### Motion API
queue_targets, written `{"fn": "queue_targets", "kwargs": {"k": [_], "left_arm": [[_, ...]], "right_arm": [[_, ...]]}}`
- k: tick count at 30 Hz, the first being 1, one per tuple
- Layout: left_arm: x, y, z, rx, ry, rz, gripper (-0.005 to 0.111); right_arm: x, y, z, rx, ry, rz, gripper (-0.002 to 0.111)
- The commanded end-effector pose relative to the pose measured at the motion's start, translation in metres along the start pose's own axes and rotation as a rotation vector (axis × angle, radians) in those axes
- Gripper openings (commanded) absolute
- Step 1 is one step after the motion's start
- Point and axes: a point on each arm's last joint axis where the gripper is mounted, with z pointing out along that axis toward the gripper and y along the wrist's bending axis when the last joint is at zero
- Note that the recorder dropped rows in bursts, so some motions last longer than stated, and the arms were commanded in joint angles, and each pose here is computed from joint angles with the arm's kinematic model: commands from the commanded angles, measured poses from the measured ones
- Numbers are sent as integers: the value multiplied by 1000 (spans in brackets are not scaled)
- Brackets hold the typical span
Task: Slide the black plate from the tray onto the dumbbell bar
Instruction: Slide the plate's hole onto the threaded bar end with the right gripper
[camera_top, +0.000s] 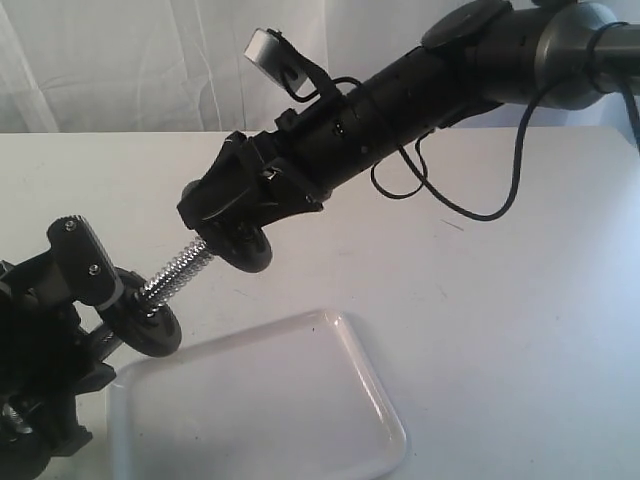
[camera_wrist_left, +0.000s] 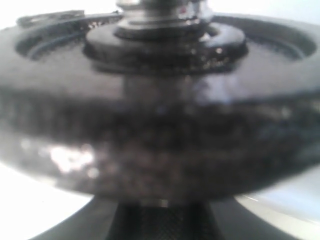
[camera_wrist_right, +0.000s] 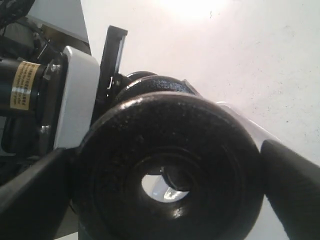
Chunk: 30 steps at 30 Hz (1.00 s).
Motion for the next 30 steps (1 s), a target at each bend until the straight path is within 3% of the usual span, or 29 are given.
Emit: {"fn": "queue_targets", "kwargs": {"k": [1, 13, 30], "left_arm": [[-34, 21, -21, -219, -322, -11, 0], [-34, 21, -21, -216, -319, -11, 0], [-40, 26, -25, -274, -394, -12, 0]], "right_arm": [[-4, -4, 6, -82, -73, 50, 0], [-7, -20, -3, -98, -148, 85, 0], [-8, -7, 14, -132, -123, 54, 0]]}}
